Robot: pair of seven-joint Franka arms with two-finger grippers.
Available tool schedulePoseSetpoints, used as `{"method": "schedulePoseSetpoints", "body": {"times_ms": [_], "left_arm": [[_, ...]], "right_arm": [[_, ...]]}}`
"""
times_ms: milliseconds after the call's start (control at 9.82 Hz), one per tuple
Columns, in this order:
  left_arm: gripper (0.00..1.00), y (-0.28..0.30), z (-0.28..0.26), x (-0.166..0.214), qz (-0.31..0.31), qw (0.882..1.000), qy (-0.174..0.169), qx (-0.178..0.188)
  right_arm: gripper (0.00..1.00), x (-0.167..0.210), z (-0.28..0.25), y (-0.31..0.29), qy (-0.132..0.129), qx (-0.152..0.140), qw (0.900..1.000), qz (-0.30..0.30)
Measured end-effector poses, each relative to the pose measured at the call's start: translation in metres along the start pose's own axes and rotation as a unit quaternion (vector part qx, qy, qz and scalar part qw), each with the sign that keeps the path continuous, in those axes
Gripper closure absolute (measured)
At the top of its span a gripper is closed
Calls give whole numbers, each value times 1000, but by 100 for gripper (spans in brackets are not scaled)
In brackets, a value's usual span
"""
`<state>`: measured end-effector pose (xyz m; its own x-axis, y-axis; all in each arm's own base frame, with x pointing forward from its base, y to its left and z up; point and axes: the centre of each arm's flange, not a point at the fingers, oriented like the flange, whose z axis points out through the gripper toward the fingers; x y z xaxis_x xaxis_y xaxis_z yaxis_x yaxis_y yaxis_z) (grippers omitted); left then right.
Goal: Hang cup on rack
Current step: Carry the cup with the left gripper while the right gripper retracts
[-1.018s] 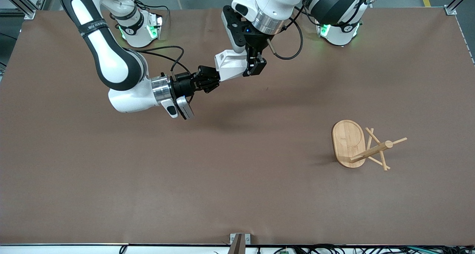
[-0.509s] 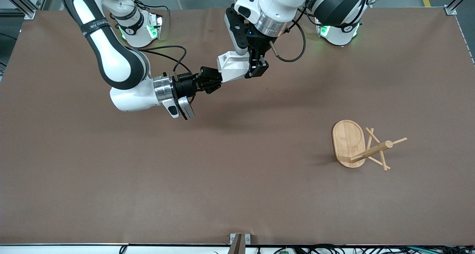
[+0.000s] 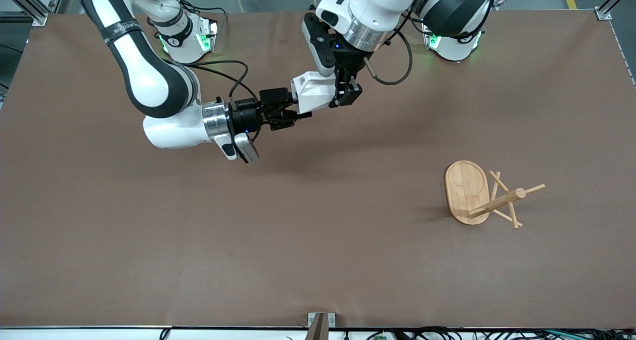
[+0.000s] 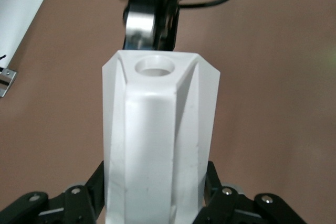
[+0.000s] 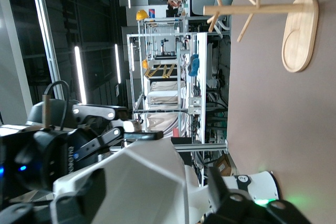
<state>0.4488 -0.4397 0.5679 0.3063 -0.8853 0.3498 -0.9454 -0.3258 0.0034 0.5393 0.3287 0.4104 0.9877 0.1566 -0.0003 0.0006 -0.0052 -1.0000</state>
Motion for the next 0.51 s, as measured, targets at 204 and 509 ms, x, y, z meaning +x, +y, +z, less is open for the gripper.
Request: {"method": "schedulePoseSetpoints", "body": {"times_ms": [204, 509], "left_arm": [[27, -10, 7, -7, -9, 1000, -7, -4], [27, -34, 15, -20, -113, 993, -16, -7]], "right_arm": [[0, 19, -44, -7, 31, -19, 999, -16], [0, 29, -114, -15, 39, -125, 989, -62]]}}
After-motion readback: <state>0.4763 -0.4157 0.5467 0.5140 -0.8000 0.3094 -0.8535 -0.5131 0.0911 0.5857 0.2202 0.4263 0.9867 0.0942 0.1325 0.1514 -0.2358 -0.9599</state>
